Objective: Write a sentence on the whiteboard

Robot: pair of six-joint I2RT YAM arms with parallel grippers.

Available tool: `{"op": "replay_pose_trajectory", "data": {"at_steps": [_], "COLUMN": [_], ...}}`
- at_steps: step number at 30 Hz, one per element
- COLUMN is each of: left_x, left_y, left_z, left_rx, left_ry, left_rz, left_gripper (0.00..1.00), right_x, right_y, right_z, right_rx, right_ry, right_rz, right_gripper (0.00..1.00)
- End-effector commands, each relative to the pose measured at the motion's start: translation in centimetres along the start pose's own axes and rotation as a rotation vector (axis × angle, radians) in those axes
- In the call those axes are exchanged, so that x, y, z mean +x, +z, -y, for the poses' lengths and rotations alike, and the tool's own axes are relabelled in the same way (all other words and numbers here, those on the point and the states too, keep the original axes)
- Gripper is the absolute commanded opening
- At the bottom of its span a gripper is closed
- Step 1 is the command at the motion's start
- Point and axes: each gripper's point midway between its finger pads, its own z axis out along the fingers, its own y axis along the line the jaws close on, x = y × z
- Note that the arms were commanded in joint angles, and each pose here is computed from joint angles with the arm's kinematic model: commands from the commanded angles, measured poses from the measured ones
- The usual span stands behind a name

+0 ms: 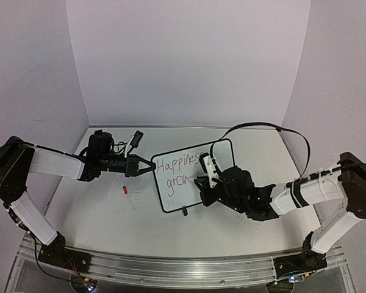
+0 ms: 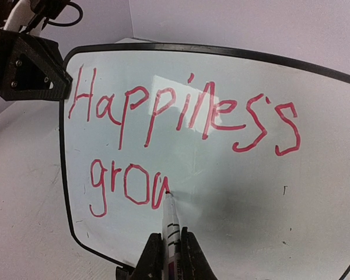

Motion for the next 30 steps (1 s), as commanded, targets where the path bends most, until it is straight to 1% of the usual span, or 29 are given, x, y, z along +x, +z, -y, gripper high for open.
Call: {"op": "replay_pose_trajectory", "data": {"at_steps": [1, 10, 20, 30], "left_x": [0.0, 0.0, -0.1, -0.1], "left_y": [0.2, 0.3, 0.3, 0.2], "left_z": [0.4, 0.4, 0.5, 0.5], "left_rx": [0.015, 0.017, 0.019, 0.017], "left_ry": [0.021, 0.019, 0.022, 0.023], "left_rz": [-0.016, -0.018, -0.016, -0.015], "left_gripper": [0.0, 0.0, 0.0, 0.0], "right_x": [0.8, 1.1, -2.0, -2.9], "right_y": [-0.6, -0.7, -0.2, 0.2], "right_z": [0.9, 0.8, 1.2, 1.8], "right_rx": [0.034, 0.037, 0.083, 0.108], "right_ry": [0.013, 0.018, 0.025, 0.023], "right_rz": [-0.022, -0.026, 0.056, 0.076], "right_gripper": [0.0, 0.0, 0.0, 0.0]}}
